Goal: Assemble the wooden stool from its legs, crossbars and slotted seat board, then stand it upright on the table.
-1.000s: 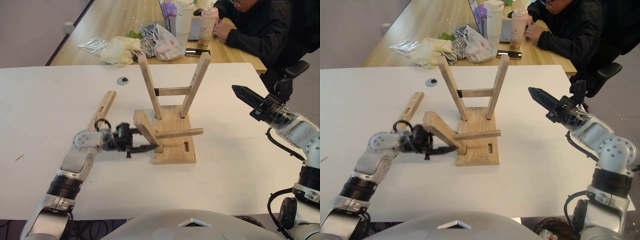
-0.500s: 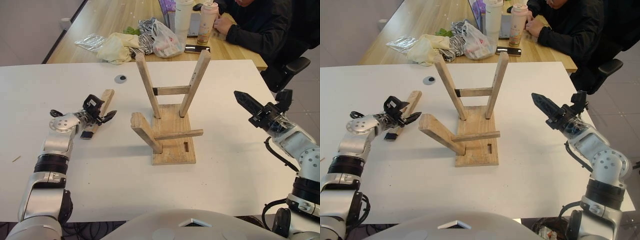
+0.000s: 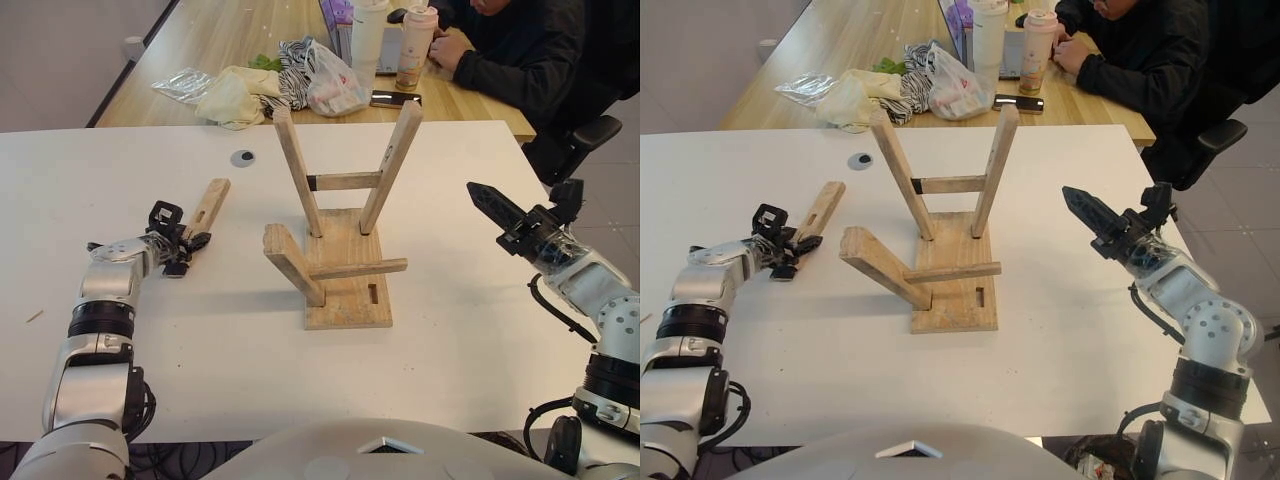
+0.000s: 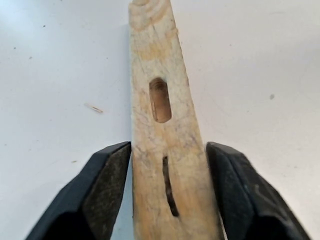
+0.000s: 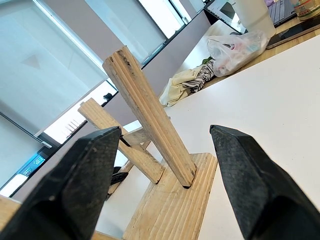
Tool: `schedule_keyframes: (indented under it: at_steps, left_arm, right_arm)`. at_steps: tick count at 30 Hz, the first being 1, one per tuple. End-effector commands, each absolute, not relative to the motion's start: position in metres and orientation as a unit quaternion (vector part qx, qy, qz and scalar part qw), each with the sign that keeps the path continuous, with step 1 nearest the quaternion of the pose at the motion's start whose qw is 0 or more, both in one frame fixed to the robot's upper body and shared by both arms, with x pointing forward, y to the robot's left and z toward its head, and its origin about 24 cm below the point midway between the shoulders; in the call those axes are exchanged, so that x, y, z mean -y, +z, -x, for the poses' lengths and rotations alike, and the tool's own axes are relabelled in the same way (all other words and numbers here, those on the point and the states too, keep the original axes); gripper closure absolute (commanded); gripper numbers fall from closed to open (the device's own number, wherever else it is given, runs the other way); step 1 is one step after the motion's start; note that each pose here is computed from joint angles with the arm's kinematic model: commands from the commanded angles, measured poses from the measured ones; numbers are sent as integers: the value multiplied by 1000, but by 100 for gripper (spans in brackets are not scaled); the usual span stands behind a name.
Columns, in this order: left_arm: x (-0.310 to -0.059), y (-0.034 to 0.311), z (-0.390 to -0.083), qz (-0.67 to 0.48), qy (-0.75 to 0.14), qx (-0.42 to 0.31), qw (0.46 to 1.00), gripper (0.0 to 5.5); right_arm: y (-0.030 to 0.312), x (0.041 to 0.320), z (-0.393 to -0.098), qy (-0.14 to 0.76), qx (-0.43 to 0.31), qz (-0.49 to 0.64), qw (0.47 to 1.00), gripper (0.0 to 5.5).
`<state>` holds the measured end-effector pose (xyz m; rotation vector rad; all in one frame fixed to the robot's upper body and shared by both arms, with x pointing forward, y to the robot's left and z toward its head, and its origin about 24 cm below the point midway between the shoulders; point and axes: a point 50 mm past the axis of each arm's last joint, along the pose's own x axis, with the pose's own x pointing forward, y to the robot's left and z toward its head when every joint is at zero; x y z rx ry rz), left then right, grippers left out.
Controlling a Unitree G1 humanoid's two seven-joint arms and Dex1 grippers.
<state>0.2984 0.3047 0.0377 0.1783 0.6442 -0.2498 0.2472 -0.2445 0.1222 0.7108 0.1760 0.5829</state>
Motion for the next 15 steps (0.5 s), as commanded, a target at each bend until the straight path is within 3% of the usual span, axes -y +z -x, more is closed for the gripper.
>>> schedule_keyframes:
  at_steps: [1,5,7,9,12,15]
  left_arm:
    - [-311,27,-290,-85,-111,-356,924,343]
    - [-310,30,-292,-62,-105,-350,929,346]
    - [-305,52,-310,-8,-87,-267,960,346]
    - [-294,96,-334,100,-103,-128,981,347]
    - [-262,164,-345,297,-288,25,910,351]
    - [-233,207,-333,355,-489,78,793,351]
  right_arm:
    - [121,242,-248,276,-79,-346,893,223]
    - [122,242,-247,275,-79,-358,889,223]
    - [128,243,-248,277,-72,-360,888,223]
    - [146,240,-252,301,-44,-353,885,223]
    - [185,224,-254,384,21,-332,862,223]
    - [216,198,-261,463,60,-323,823,223]
